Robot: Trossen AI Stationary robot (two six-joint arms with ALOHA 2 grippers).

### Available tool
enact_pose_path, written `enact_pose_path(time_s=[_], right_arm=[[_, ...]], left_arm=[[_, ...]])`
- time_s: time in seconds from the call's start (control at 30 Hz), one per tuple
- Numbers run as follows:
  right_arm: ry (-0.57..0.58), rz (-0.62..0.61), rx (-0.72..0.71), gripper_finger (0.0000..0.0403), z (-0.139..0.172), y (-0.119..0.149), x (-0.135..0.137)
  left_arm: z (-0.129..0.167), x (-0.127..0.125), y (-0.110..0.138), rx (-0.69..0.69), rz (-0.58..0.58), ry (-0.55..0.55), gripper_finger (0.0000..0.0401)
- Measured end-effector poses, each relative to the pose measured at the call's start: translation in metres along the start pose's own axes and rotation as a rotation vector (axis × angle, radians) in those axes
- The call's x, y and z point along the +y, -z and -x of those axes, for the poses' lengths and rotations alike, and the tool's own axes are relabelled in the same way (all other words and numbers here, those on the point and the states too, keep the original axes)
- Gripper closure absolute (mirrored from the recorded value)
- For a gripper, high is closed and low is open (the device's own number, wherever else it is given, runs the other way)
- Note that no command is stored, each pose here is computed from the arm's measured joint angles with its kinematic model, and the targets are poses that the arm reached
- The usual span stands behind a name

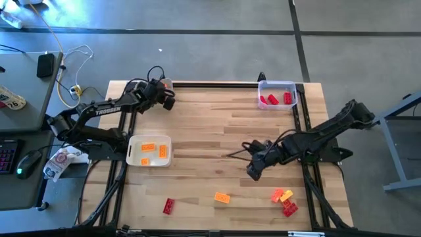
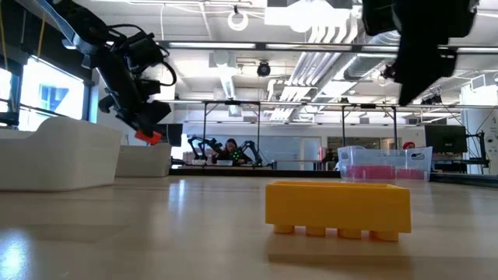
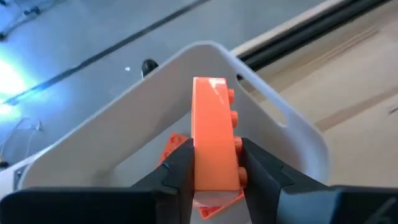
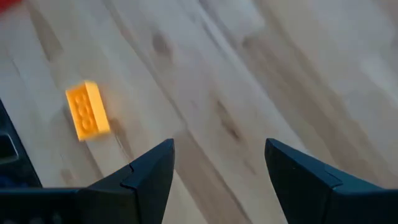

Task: Sort & place blocks by color
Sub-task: Put the orange game piece into the gray bin, then put the red game piece into the transparent bin

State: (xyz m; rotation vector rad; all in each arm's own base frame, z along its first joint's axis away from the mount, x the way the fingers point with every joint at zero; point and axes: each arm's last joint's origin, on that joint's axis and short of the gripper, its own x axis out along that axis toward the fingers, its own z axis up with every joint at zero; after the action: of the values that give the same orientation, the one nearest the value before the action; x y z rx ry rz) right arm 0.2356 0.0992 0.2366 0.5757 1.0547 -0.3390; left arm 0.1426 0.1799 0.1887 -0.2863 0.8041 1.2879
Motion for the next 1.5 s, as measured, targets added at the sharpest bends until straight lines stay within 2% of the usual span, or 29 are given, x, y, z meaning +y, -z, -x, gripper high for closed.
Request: enact_pose_path(time_s=[0.23,0.43,0.67,0.93,1.1,1.27,1.5], right_arm=[[0.002,-0.016,0.15,0.0166,-0.005,0.026,0.011],[-0.008,-0.041,0.218,0.0166,-0.004,0.048,0.021],[-0.021,-0.062,0.251,0.0166,0.003,0.072,0.029],[-0.011,-0.222,0.29,0.0166,0.011,0.097,0.036],[-0.001,-0.309,0.312,0.0166,0.017,0.112,0.038],[0.003,-0.323,0.333,0.0166,0.022,0.126,0.039],[0.035,-0.215,0.435,0.0166,0.028,0.141,0.036]], left_arm=[[-0.01,0.006,0.003,0.054,0.006,-0.001,0.0299],[-0.01,0.006,0.003,0.054,-0.042,0.0,0.0288],[-0.01,0.006,0.003,0.054,-0.054,0.0,0.024],[-0.01,0.006,0.003,0.055,-0.054,0.007,0.0188],[-0.009,0.003,0.004,0.065,-0.048,0.118,0.0187],[-0.005,0.001,-0.002,0.063,-0.005,0.223,0.0189],[0.005,-0.007,-0.023,0.025,0.058,0.386,0.0189]])
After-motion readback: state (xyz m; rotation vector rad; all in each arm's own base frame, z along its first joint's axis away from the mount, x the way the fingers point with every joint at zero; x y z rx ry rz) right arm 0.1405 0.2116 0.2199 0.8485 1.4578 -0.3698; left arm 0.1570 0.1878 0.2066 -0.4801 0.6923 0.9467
